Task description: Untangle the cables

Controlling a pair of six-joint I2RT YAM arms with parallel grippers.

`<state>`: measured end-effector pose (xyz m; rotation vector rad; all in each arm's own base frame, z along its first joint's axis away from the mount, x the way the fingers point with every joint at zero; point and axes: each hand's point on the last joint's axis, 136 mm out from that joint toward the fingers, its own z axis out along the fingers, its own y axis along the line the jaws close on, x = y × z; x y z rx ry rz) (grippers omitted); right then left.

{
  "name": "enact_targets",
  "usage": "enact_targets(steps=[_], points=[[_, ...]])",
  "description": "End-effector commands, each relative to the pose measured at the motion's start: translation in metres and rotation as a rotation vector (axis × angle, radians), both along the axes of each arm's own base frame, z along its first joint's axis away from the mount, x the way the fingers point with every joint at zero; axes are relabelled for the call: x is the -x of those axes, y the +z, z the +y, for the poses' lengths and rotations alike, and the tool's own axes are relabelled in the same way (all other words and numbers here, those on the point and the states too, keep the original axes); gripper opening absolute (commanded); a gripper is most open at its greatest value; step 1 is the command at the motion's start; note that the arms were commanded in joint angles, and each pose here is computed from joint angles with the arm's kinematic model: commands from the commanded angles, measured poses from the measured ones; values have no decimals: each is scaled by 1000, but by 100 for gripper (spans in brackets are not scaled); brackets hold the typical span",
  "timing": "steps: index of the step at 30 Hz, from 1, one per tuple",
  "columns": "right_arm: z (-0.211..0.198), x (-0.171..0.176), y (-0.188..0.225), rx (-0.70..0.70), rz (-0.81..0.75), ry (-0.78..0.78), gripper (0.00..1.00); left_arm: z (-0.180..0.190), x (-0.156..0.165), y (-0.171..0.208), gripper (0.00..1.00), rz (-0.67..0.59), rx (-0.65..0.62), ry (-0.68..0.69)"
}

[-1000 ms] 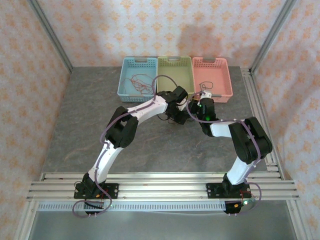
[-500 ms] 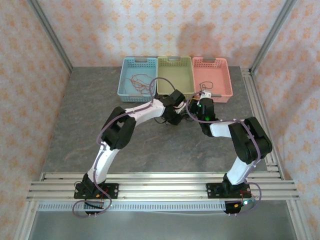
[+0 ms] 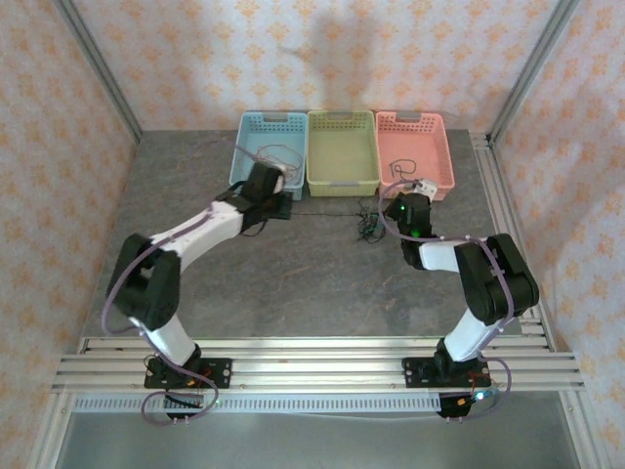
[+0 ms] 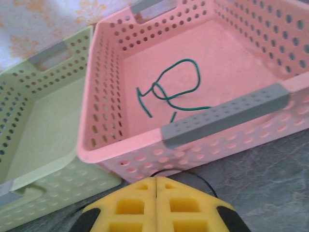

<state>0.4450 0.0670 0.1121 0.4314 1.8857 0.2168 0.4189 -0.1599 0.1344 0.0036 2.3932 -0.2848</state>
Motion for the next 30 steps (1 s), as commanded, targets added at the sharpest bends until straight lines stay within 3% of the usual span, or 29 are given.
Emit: enact_targets(steps=[1,5,10,15,21,24,30], points=[[-15,3,11,-5,-39,-82,0,31,0,21,0,-125,38,155],[-21,6,9,14,-29,-110,0,81,10,28,0,-191,-36,321],[-24,7,8,33,-24,-120,0,141,27,32,0,-252,-27,532],[-7,3,9,-3,-40,-29,0,146,24,22,0,-229,17,545],[38,-4,13,-93,-61,210,44,129,17,18,0,-213,60,464],[46,-3,19,-115,-86,249,51,118,12,16,0,-208,89,411],[87,-7,18,-163,-78,426,52,108,8,12,0,-192,108,363]])
